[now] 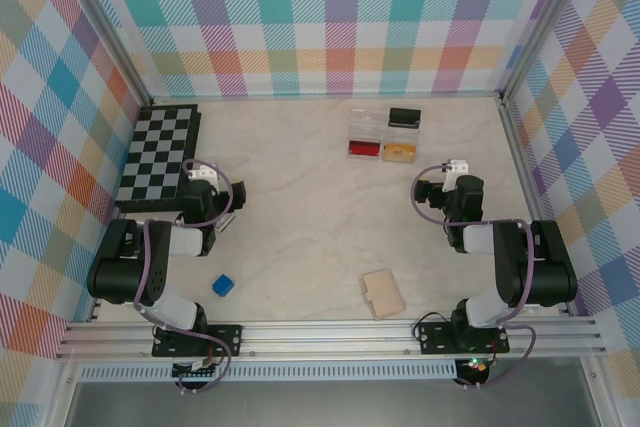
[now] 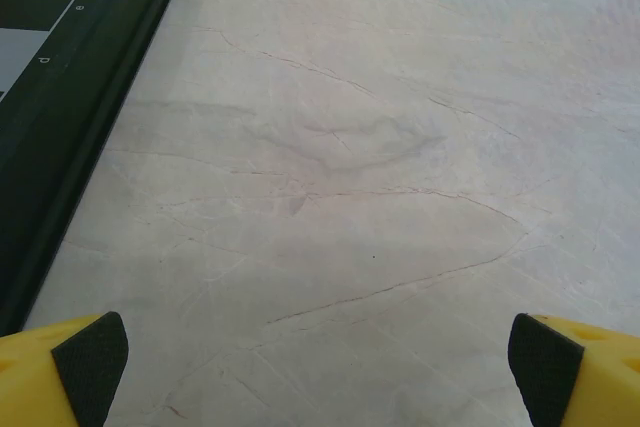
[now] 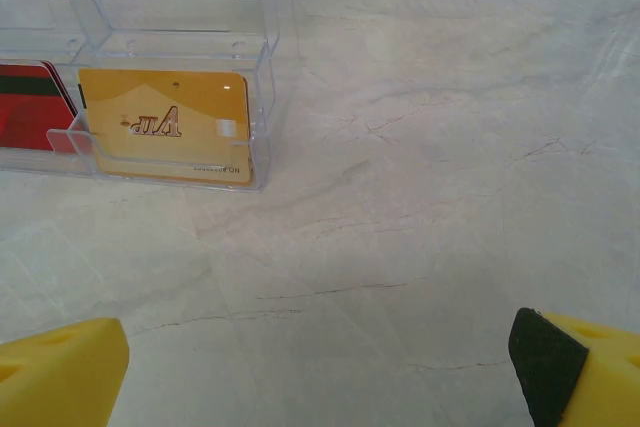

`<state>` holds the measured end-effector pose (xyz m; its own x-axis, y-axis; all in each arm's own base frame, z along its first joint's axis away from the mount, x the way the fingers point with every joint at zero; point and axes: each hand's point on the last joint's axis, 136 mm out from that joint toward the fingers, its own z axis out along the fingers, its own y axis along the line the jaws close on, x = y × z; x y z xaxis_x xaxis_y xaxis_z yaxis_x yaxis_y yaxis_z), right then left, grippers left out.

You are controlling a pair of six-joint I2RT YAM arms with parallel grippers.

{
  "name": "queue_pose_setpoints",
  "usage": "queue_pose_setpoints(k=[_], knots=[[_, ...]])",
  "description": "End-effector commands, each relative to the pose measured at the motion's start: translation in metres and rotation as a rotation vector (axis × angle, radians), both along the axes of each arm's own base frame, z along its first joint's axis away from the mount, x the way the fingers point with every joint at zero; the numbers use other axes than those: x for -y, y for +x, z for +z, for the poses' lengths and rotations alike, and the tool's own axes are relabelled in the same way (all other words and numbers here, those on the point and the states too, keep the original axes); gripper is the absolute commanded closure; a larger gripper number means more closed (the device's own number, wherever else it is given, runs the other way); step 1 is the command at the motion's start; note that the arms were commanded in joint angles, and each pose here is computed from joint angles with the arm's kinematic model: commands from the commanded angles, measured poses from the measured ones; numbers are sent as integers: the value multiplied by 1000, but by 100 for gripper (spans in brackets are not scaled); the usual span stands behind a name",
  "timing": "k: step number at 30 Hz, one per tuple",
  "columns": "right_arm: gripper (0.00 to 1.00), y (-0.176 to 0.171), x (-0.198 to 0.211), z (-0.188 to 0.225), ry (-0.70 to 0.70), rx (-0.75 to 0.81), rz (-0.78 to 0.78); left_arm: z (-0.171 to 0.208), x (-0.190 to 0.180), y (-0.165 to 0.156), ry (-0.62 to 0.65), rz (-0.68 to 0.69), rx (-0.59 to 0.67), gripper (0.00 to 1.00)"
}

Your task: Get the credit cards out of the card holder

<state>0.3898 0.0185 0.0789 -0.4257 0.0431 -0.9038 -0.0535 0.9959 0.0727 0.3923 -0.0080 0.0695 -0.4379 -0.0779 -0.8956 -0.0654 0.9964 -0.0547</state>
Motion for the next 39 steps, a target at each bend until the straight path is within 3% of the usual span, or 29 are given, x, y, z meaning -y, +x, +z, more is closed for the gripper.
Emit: queue_pose_setpoints(k=[1,23,28,33,39], knots=[[0,7,-3,11,12,42,19,9,6,7,5,-24,27,0],[0,7,-5,12,18,41,37,9,5,6,-2,-27,30,0],[0,8,0,32,14,29,6,23,2,5,-2,-3,39,0],[0,-1,13,55,40,-57,-87,46,-1,3,-17,27,-22,0],[0,-27,7,78,223,-265,-174,89,3,-5,-155,69,-23,0]])
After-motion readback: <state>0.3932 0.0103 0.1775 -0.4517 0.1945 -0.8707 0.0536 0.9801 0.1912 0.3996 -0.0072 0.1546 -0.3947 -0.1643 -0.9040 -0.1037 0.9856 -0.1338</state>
